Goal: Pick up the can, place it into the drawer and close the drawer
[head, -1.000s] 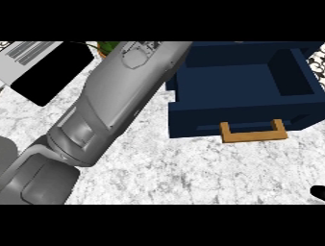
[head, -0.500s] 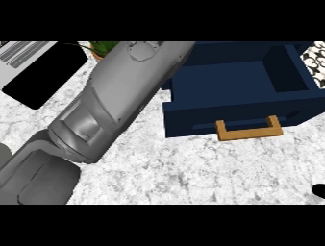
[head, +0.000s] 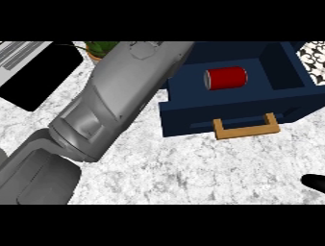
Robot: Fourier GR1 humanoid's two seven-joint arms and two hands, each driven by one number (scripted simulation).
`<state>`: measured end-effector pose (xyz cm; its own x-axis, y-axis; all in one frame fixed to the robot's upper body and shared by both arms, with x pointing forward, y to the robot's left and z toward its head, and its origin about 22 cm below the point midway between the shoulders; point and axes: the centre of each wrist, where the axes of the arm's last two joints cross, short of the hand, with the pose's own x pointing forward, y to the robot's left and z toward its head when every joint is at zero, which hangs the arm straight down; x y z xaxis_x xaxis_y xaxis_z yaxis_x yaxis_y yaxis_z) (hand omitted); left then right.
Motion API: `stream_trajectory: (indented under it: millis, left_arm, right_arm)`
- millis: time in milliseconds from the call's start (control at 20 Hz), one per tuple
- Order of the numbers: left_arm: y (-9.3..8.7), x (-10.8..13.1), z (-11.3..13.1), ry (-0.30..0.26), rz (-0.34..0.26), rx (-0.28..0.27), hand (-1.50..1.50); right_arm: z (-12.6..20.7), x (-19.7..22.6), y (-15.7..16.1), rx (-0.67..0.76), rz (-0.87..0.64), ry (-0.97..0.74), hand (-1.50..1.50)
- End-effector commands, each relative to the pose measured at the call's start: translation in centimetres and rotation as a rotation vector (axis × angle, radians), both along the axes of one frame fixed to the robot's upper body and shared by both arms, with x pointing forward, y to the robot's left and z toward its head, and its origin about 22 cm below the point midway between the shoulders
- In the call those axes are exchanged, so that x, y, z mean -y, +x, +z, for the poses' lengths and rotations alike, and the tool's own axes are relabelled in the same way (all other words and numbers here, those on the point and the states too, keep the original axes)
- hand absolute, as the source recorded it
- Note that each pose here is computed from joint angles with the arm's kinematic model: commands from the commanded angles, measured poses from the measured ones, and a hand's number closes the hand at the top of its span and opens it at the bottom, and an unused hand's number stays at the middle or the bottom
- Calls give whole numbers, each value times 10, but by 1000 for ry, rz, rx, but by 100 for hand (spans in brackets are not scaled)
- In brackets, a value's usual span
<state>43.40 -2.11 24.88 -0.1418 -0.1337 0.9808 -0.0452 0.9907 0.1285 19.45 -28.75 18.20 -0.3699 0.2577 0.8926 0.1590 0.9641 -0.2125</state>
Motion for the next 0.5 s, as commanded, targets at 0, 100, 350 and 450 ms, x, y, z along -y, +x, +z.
stream_trajectory:
  millis: [0, 100, 350, 450]
  left_arm:
    - [0, 1, 3, -34, 5, -17, -150]
    - [0, 1, 2, -47, -13, -9, -150]
    - [0, 2, 9, -91, -26, -15, -150]
    - [-4, 6, 15, -129, -24, -16, -150]
  right_arm:
    - [3, 1, 10, 36, 19, -120, -150]
    - [4, -5, 14, 57, 10, -167, -150]
    - [12, -15, 31, 56, -7, -365, -150]
    - [9, -16, 37, 59, -8, -434, -150]
